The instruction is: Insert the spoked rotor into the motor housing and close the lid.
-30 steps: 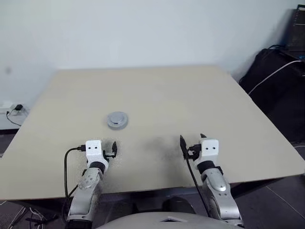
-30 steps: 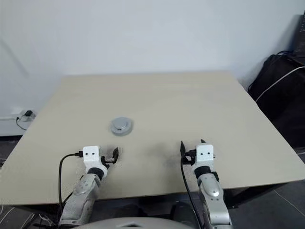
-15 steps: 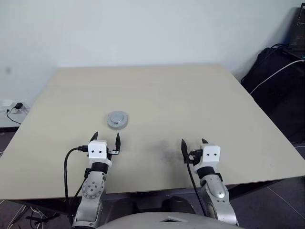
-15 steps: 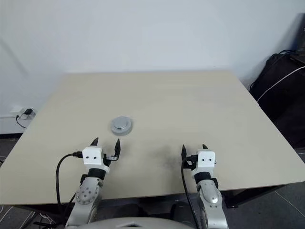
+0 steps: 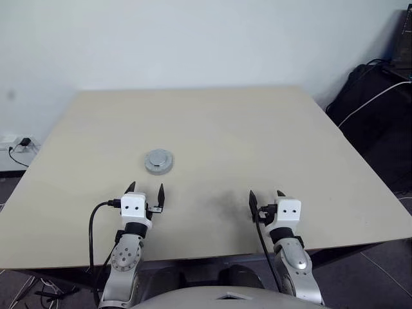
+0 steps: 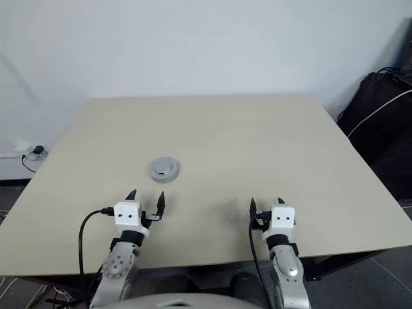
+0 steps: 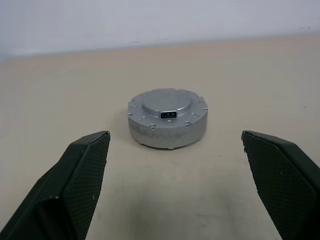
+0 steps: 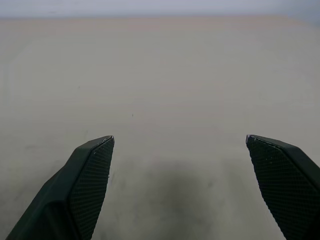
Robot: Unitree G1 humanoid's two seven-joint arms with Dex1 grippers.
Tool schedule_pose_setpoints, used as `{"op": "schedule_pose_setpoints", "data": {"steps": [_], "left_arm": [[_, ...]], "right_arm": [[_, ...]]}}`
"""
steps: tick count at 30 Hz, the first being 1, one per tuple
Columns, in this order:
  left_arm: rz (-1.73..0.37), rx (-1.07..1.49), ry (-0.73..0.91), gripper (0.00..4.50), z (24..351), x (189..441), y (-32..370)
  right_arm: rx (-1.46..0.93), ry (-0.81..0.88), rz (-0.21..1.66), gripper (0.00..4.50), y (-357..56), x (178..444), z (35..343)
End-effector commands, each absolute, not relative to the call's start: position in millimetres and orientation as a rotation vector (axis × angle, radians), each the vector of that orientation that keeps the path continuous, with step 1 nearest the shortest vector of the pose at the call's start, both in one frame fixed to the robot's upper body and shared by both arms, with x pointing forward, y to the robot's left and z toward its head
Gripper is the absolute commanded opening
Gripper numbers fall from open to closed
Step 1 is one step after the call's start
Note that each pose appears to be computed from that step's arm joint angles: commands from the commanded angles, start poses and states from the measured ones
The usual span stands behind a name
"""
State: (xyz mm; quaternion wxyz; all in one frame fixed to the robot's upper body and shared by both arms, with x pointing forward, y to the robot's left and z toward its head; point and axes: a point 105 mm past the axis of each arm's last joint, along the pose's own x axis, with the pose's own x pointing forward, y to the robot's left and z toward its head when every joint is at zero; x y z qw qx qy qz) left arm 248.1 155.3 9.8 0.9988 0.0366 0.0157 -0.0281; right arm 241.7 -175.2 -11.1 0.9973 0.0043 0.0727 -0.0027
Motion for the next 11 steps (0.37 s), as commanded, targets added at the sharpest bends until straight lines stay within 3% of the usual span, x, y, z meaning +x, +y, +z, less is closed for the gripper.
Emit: {"op": "schedule_pose_setpoints", "data": {"steps": [1,11], "left_arm": [[-0.092,0.072,-0.018,4.48,20.5,252.0,147.4],[-0.099,0.084,-0.005,4.48,18.1,251.9,145.0]], "right_arm": [[0.006,0.096,-0.006,4.50,-176.3,245.9,-2.7],[-0.003,0.106,0.003,4.50,-175.2,246.5,-10.0]]}}
